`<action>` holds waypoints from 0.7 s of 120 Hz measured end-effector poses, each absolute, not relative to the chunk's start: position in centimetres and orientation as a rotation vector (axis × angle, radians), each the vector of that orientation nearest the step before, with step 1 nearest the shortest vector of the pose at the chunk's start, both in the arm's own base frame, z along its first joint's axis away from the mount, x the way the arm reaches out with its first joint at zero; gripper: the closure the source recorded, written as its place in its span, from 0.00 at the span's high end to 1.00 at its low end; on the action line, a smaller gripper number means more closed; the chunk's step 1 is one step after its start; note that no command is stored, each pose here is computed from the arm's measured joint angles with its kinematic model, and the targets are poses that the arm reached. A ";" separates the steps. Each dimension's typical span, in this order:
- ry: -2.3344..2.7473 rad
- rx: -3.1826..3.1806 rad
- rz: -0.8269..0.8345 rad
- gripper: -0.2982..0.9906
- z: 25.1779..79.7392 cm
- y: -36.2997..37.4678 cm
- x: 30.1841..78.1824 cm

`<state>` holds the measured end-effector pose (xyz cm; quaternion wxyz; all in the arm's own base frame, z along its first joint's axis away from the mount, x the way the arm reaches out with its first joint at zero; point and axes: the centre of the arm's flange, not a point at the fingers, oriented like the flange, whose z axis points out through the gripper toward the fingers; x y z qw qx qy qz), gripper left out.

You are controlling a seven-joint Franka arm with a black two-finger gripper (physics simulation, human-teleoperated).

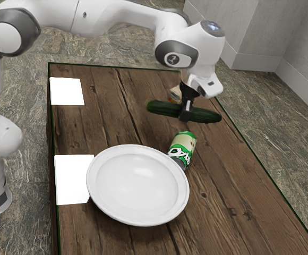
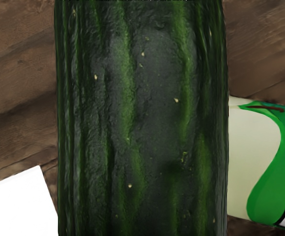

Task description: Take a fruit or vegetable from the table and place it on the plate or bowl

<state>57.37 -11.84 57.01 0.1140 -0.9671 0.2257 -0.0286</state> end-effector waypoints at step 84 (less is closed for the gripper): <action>0.663 -2.889 0.166 0.52 51.2 -24.8 45.1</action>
